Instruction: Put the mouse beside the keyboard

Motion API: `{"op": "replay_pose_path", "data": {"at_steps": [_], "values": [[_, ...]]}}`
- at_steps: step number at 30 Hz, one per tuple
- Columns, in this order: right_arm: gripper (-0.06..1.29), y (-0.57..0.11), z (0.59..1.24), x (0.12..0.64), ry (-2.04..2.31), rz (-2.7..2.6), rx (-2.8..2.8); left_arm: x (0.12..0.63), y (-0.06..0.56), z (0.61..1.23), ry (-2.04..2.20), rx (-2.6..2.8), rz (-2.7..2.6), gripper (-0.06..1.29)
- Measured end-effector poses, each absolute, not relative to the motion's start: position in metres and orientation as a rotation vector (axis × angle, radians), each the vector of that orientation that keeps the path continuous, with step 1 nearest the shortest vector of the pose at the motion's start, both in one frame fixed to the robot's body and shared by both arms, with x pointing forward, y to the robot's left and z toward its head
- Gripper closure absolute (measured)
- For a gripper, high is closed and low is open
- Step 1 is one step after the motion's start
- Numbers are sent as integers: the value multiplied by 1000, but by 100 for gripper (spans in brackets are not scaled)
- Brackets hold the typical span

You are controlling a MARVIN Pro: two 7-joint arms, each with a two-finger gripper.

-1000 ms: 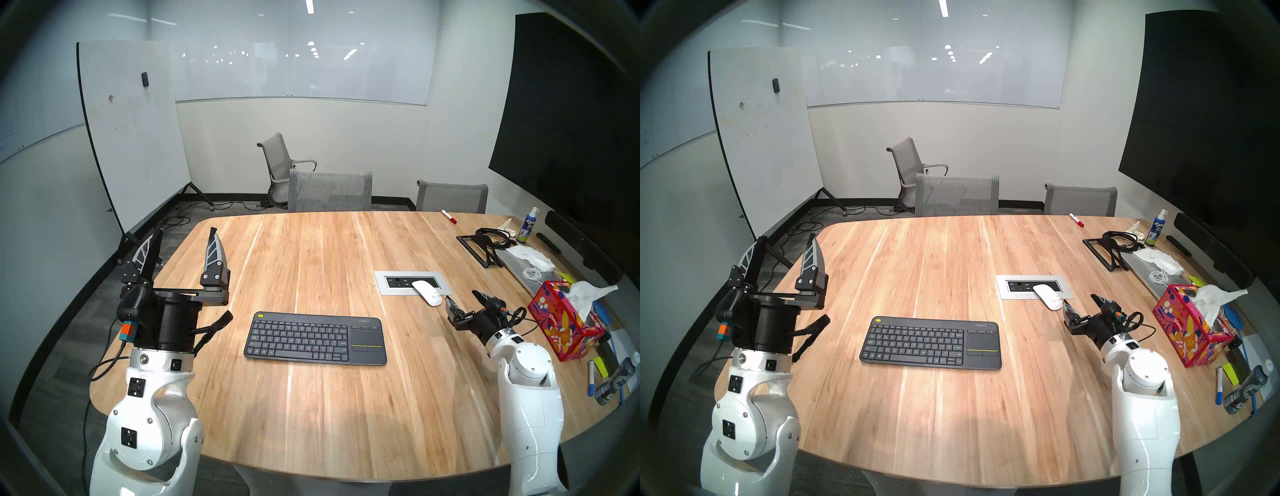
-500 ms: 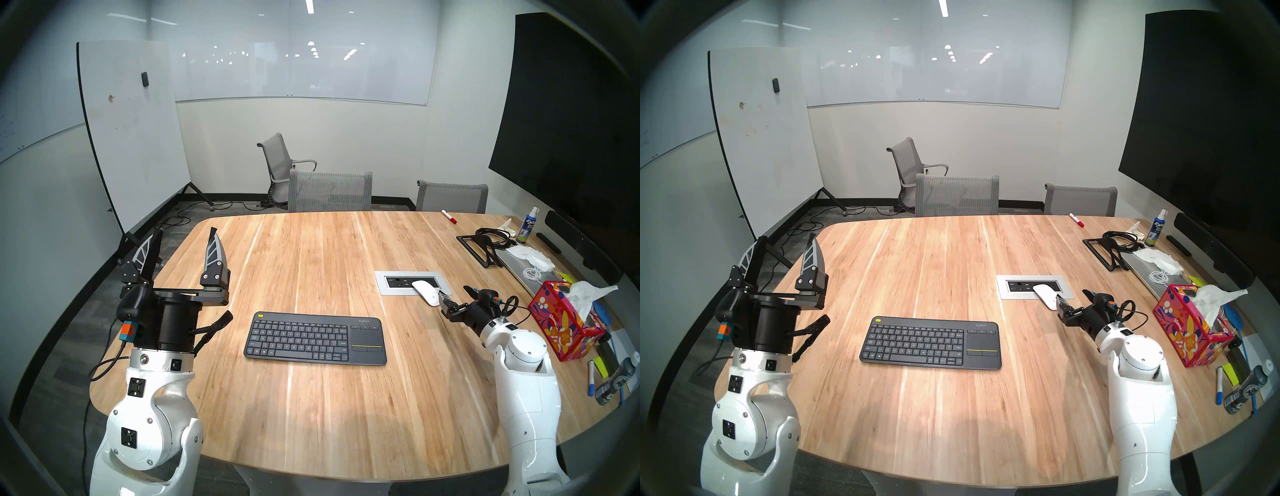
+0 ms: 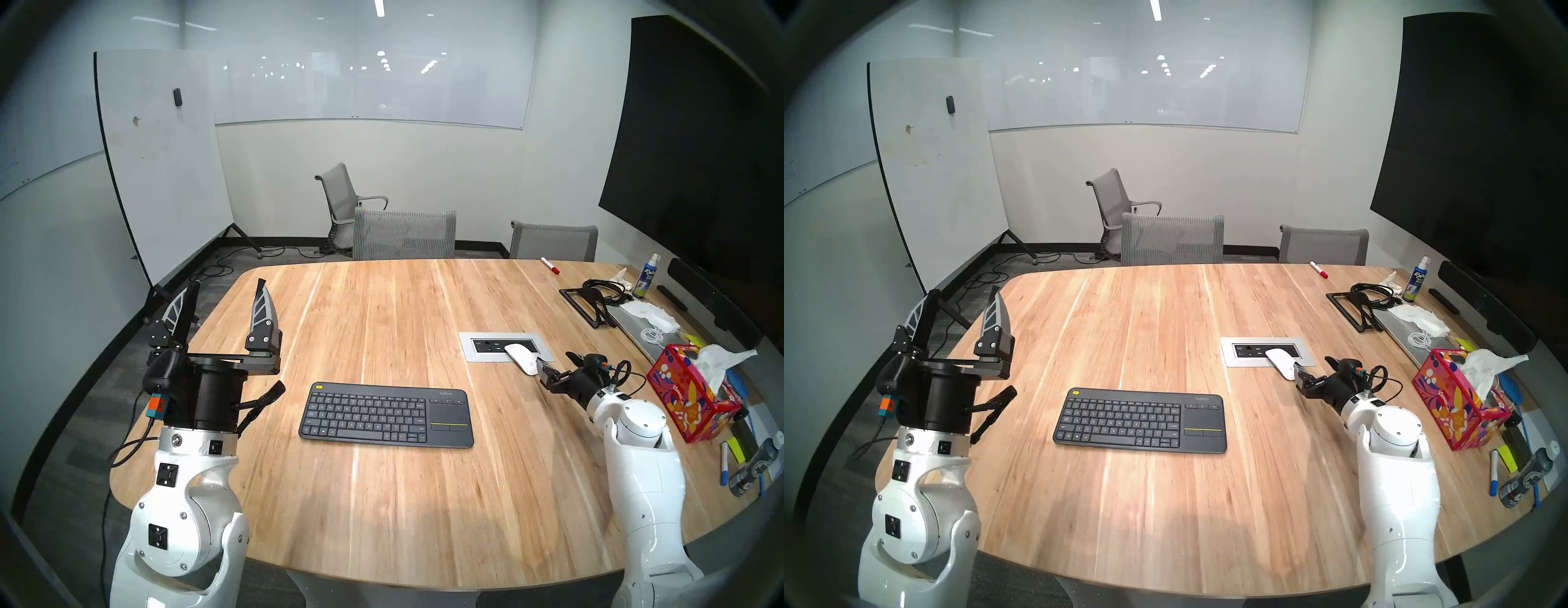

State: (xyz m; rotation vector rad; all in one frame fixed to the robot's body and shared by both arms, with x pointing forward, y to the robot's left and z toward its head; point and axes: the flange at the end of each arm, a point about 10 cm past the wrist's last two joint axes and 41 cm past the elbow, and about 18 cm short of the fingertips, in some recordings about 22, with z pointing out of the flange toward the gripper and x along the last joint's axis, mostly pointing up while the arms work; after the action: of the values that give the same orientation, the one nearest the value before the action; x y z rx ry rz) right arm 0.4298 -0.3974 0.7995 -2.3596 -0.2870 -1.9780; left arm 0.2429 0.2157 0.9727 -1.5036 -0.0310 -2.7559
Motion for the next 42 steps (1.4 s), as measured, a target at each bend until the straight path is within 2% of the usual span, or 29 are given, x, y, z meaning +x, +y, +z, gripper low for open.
{"op": "replay_pose_path", "data": {"at_steps": [42], "values": [[0,-403,774,473,-537,-1791,-2363,243,216,973,-31,-1504,-2756,1]]}}
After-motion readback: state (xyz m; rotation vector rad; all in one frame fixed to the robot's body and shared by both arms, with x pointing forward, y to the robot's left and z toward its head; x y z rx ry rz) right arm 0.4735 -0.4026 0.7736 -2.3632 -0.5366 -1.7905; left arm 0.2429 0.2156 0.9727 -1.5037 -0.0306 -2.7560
